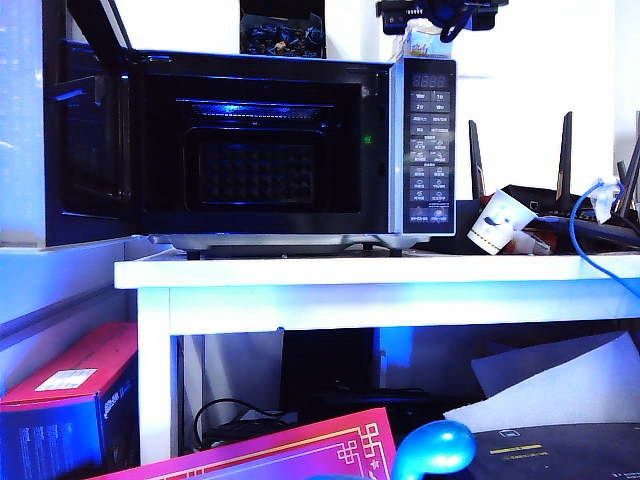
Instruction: Open the microwave door, place the box of snacks from the top of the microwave inside, then close the microwave door.
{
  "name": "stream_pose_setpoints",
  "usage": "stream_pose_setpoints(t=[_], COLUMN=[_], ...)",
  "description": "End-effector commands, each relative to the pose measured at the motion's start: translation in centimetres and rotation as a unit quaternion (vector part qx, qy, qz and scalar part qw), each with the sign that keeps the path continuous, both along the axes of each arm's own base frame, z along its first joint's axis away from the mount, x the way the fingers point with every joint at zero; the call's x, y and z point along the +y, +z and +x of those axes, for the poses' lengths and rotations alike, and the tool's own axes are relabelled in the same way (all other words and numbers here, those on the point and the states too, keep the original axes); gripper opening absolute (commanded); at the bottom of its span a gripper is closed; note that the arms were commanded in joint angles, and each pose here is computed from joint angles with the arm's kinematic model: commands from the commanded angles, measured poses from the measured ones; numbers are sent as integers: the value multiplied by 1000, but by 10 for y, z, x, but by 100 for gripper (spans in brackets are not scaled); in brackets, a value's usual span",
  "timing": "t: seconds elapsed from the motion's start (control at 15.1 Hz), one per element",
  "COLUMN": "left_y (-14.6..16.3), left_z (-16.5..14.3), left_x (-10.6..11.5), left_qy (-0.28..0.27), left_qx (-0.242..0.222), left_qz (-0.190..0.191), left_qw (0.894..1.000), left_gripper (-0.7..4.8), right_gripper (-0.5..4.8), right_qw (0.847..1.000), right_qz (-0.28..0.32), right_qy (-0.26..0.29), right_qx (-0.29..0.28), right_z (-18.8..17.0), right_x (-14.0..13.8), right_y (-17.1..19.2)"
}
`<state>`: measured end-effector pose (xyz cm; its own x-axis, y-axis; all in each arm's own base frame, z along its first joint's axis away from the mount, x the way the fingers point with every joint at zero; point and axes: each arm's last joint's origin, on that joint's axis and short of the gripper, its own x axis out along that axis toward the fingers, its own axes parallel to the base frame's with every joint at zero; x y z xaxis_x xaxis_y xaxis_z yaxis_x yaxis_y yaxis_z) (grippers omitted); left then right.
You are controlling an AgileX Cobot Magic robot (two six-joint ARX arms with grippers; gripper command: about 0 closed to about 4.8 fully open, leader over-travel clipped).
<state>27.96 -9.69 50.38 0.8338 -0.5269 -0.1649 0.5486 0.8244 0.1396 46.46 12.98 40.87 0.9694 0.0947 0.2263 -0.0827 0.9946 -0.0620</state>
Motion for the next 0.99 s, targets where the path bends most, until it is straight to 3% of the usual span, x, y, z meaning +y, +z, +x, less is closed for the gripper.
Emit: stream_pose_setpoints(t=[0.07,0.46,0.59,0.73,0.79,0.99], left_y=[4,3,3,3,3,3], left_z=[-2,-2,-2,-2,-2,-2], left_x=[0,0,0,0,0,0], left_qy=[-3,-3,-3,-3,-3,-3], left_qx=[-14,-14,-14,-13,-13,-13], left_qz=[0,0,0,1,1,1], left_qw=[1000,1000,1000,1000,1000,1000], left_gripper=[-5,-5,-5,-5,-5,-5], right_gripper=[479,479,335,309,248,236], right_qw=[1000,999,999,999,999,999], right_qz=[-5,-11,-16,-15,-15,-14], right_qy=[-3,-2,-2,-2,-2,-2], right_qx=[14,38,51,51,51,45], right_z=[1,1,2,2,2,2], right_x=[0,0,0,0,0,0], right_y=[-2,-6,-9,-9,-9,-7])
